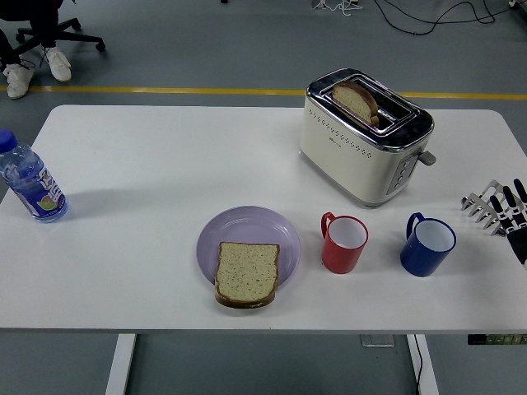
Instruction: Pick up the cup,pour liquid into bread,place the cup on the desk
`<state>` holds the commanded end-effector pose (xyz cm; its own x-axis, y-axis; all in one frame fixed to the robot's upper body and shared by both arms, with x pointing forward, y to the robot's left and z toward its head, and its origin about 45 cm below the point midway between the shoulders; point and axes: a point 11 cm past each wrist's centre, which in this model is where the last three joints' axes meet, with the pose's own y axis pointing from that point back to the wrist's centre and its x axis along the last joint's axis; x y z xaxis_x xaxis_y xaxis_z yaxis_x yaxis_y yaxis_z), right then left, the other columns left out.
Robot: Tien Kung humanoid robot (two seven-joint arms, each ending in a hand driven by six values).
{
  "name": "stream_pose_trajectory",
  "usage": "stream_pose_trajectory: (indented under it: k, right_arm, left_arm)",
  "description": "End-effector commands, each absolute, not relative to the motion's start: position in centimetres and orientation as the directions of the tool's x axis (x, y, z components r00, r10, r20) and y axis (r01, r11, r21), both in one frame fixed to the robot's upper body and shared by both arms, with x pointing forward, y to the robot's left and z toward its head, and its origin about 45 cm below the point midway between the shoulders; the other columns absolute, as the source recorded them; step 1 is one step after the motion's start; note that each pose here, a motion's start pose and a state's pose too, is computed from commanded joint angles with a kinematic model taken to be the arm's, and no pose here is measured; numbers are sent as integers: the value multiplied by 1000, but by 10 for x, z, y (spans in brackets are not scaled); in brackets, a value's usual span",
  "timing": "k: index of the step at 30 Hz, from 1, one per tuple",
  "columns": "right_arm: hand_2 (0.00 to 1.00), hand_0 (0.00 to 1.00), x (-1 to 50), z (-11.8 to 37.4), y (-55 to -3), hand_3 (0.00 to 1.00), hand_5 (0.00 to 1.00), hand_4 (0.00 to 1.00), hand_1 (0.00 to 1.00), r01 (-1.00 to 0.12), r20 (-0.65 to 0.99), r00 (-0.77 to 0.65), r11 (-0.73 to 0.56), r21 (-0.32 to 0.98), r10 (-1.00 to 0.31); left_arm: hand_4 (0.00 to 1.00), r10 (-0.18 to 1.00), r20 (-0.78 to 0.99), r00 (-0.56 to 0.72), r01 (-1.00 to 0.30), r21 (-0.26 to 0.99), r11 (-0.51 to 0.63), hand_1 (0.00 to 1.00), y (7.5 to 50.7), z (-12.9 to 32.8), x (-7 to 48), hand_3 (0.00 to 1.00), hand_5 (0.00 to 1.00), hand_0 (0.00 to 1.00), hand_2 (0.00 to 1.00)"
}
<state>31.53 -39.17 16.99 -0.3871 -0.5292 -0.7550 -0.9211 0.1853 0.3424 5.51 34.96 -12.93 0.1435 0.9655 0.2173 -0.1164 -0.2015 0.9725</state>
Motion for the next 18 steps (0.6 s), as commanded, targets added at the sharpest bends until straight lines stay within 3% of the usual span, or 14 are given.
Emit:
stream_pose_trajectory:
  k: [18]
  right_arm:
    - [608,627,315,156,-395,579,162,660,544,-924,-792,-379,161,345,-479]
  left_arm:
    - [364,970,212,120,-121,973,-198,601,348,-129,56,555,990,629,648]
